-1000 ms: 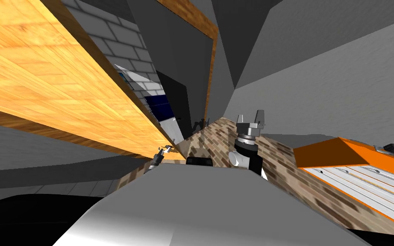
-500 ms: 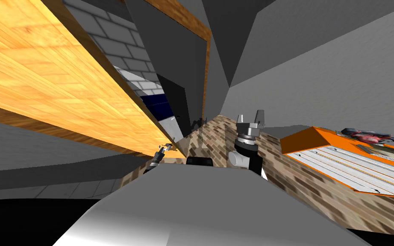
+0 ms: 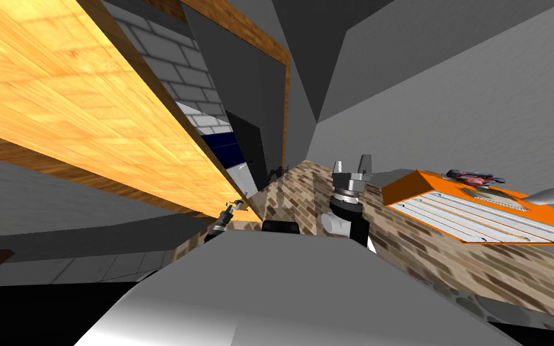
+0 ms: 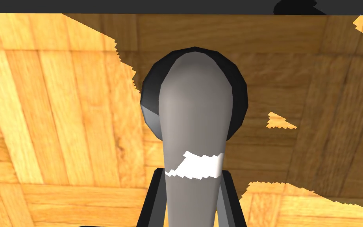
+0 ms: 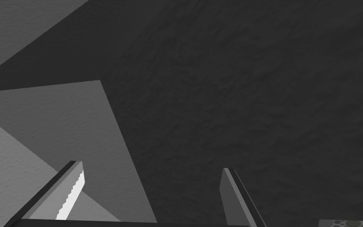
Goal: Pull the door open
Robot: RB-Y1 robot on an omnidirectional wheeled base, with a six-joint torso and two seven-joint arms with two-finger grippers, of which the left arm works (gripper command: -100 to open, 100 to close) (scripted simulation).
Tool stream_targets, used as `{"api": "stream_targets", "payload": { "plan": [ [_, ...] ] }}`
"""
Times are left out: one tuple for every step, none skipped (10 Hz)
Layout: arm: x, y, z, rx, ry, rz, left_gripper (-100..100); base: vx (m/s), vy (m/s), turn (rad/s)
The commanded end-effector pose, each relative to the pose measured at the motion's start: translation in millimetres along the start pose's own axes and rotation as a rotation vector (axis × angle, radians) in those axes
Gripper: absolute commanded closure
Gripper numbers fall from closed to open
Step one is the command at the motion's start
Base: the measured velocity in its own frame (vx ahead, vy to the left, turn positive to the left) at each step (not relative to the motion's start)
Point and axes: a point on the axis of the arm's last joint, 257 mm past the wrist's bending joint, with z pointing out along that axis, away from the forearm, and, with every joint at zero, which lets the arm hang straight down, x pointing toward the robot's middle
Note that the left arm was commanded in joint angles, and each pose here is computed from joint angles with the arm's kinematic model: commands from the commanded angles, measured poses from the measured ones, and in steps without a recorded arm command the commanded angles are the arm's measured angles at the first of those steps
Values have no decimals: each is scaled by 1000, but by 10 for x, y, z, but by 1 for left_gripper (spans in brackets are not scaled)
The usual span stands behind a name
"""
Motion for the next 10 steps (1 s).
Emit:
{"api": "stream_targets", "payload": {
  "plan": [
    [42,-4,63,1,18,-3,100,-241,23,-133],
    [42,-8,88,2,22,-2,100,-196,22,-59],
    [41,-10,99,2,24,-2,100,-146,26,-23],
    [-4,-22,98,1,14,4,100,-60,15,5],
    [25,3,149,-4,12,4,100,-129,57,-114],
    [42,6,183,-4,12,3,100,-178,78,-146],
    [74,11,245,-3,11,2,100,-236,25,-141],
    [99,15,293,-3,11,2,100,-253,10,-113],
    [99,15,293,-3,11,2,100,-146,37,-32],
    [140,18,370,-2,11,1,100,-140,56,-90]
  ]
}}
